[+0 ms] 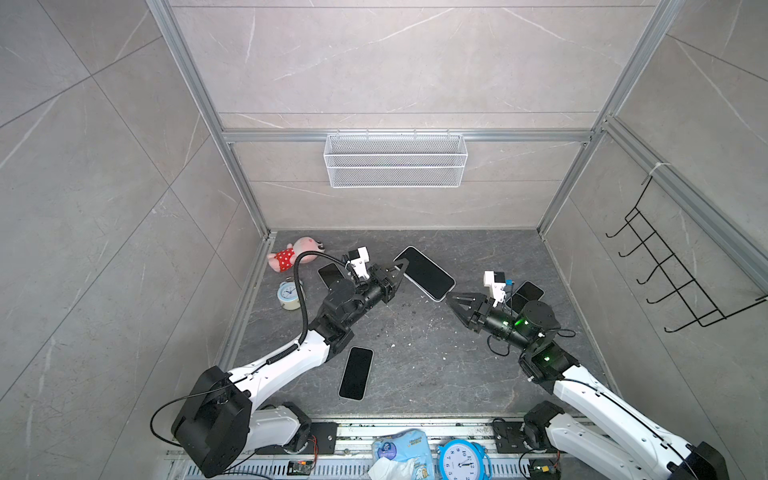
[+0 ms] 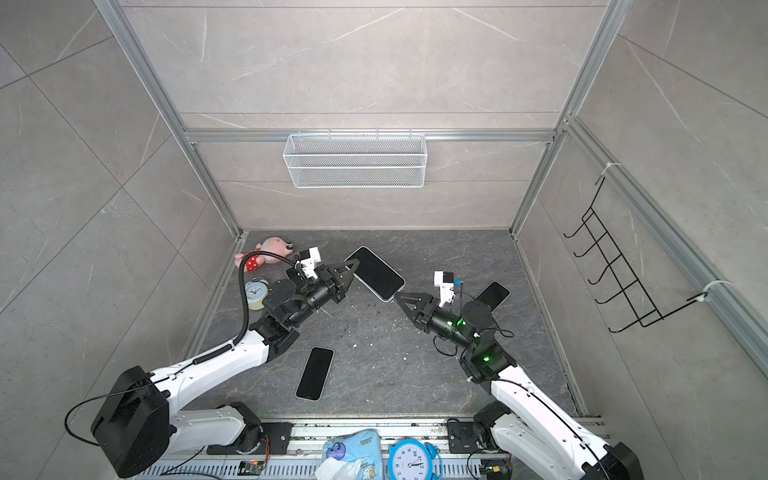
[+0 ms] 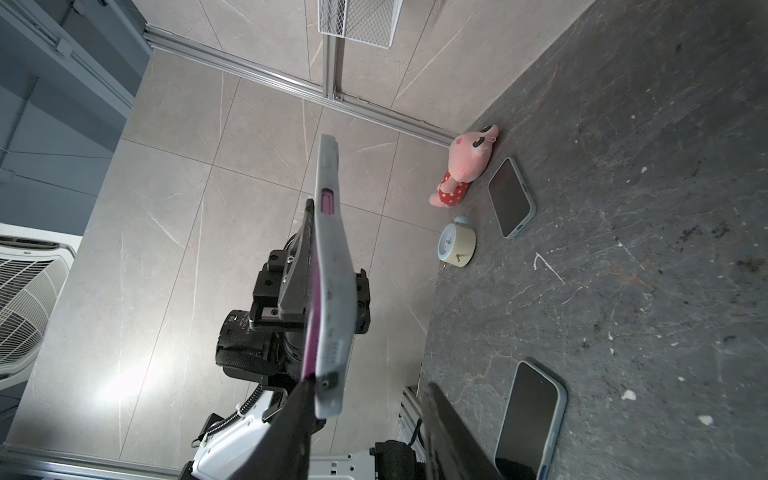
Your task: Take the phone out of the phone case
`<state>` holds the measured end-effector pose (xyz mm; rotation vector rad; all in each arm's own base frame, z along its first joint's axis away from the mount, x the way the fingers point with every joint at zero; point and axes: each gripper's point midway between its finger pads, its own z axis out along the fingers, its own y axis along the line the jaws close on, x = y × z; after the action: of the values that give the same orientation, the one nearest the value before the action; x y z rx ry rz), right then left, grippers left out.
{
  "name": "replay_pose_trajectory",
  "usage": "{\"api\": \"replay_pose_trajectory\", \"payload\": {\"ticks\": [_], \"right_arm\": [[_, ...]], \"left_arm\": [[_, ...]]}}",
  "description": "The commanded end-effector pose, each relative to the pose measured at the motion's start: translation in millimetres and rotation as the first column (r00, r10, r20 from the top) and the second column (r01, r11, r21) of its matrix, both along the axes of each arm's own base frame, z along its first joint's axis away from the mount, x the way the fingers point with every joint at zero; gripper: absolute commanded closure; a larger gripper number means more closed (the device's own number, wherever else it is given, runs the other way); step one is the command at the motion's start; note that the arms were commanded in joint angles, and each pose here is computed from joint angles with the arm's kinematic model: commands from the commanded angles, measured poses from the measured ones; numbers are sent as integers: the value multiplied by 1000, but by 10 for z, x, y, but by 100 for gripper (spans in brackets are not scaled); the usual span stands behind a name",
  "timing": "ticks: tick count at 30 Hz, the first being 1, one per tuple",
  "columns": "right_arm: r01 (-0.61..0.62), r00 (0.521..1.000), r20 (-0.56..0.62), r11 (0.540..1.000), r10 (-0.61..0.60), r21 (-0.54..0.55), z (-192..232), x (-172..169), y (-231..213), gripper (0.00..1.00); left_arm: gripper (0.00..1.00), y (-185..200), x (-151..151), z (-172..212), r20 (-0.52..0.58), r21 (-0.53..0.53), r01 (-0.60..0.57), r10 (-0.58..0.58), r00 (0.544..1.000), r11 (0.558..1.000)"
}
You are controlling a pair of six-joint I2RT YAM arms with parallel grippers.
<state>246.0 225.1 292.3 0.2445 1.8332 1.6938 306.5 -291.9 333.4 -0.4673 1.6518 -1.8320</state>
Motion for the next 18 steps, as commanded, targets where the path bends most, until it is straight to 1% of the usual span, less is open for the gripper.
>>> {"api": "replay_pose_trajectory", "payload": {"ticks": [1,18], "right_arm": [[-7,1000,28,1000,6,20,67,-28,7,55],[0,1000,2,1000,0,12,-85,20,23,59]], "left_arm": [[100,45,-64,414,119,-104,2,10,993,995],[100,47,-95,473,133,-123,2,15,991,992]]}}
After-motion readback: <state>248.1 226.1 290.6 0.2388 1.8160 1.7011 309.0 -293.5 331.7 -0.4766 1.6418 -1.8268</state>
